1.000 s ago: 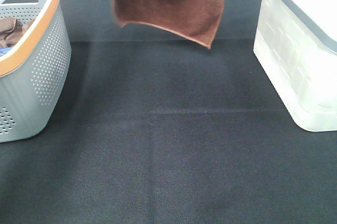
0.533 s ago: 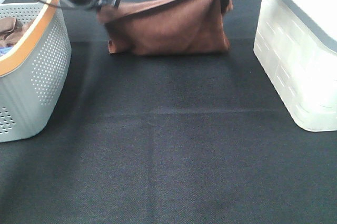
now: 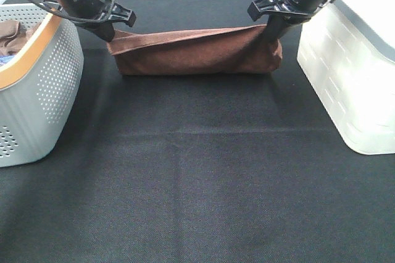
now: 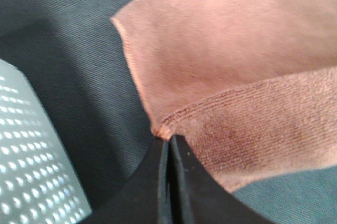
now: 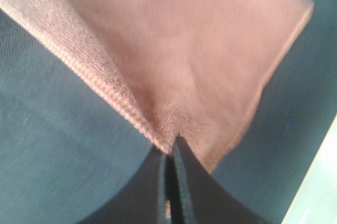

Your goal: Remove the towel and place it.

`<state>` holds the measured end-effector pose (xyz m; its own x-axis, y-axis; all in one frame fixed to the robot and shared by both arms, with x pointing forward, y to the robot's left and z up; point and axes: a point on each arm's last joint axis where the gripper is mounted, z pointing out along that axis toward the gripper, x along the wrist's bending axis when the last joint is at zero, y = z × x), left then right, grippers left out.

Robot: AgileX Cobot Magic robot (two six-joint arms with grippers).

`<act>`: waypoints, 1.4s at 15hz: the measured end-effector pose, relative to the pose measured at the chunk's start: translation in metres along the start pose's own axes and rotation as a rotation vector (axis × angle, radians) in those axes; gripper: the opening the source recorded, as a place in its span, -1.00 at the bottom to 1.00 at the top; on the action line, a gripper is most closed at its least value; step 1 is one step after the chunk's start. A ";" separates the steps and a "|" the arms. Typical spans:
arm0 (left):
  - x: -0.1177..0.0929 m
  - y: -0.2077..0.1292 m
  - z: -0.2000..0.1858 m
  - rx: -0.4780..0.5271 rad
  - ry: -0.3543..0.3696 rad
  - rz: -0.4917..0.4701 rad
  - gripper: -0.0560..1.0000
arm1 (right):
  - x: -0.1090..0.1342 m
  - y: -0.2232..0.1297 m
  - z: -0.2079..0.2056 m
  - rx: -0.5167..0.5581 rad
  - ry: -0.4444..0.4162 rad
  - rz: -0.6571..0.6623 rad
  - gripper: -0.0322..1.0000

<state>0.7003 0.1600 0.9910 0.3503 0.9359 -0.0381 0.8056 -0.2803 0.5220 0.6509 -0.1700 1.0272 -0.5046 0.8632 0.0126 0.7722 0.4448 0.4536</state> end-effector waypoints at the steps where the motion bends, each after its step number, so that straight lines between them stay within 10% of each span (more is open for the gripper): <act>1: -0.001 0.000 -0.001 0.009 -0.005 0.004 -0.89 | -0.001 0.000 0.000 0.004 -0.007 0.021 -0.94; 7: -0.047 0.012 -0.017 0.044 -0.047 0.112 -0.89 | -0.001 -0.002 -0.006 0.016 -0.019 0.065 -0.94; 21: -0.081 -0.027 0.005 0.413 -0.059 0.147 -0.89 | 0.012 -0.041 0.007 0.291 0.089 0.114 -0.94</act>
<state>0.6521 0.0906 0.9758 0.4925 0.8692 -0.0434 0.8643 -0.4827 0.1413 0.6157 -0.1769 1.0024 -0.4307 0.8928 0.1320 0.8970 0.4074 0.1714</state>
